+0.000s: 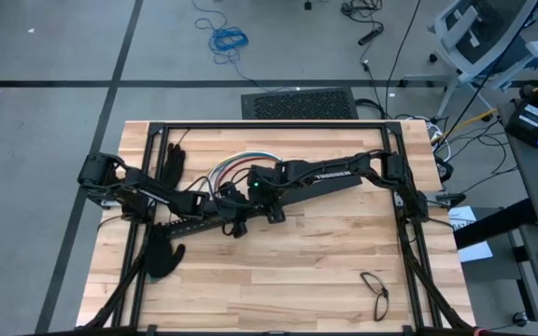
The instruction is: Ziptie cables
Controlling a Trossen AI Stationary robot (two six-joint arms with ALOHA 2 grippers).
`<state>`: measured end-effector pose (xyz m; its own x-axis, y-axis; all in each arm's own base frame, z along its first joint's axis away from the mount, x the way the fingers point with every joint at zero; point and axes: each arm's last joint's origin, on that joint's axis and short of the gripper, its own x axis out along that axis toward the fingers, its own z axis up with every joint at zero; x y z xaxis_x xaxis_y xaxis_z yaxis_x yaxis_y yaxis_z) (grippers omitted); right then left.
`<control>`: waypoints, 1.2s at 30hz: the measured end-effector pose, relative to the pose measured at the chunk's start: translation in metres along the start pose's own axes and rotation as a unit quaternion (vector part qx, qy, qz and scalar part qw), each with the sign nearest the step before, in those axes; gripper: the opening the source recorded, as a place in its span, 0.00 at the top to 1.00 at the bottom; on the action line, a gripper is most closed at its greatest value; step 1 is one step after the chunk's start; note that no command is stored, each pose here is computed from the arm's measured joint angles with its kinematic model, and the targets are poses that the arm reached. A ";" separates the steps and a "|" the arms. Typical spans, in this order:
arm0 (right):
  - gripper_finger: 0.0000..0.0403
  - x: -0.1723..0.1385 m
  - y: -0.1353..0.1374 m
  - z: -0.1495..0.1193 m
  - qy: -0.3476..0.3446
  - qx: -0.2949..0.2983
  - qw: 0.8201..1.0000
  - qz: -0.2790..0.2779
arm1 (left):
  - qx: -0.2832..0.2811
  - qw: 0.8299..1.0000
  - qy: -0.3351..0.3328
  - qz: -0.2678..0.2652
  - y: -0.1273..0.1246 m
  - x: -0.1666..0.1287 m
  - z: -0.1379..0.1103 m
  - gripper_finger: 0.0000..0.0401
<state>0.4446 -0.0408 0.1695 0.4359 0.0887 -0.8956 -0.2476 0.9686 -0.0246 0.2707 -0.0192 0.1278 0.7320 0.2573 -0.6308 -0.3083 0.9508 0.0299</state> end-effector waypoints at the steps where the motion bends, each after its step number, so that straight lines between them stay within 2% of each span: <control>1: 0.39 0.000 0.000 0.000 0.000 0.000 1.000 0.000 | 0.000 1.000 0.000 0.000 0.000 0.000 0.000 0.53; 11: 0.39 -0.001 0.000 0.000 0.001 0.000 1.000 0.000 | 0.009 1.000 0.000 -0.005 0.001 0.001 0.001 0.50; 18: 0.39 -0.001 0.000 0.000 0.001 0.000 1.000 0.000 | 0.017 1.000 0.009 -0.001 0.002 0.001 -0.001 0.32; 25: 0.39 -0.001 0.000 0.000 0.002 0.001 1.000 -0.001 | 0.063 0.997 0.043 0.014 0.004 0.000 -0.008 0.18; 28: 0.39 -0.001 0.000 0.000 0.002 0.002 1.000 -0.003 | 0.074 0.994 0.074 0.017 0.006 -0.001 -0.014 0.17; 36: 0.39 -0.002 -0.002 -0.001 0.003 0.004 1.000 0.000 | 0.025 0.996 0.085 0.004 0.006 -0.001 -0.016 0.16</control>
<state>0.4436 -0.0433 0.1705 0.4311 0.0869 -0.8981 -0.2413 0.9702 -0.0219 0.2590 -0.0168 0.1165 0.6141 0.2367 -0.7529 -0.2799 0.9573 0.0726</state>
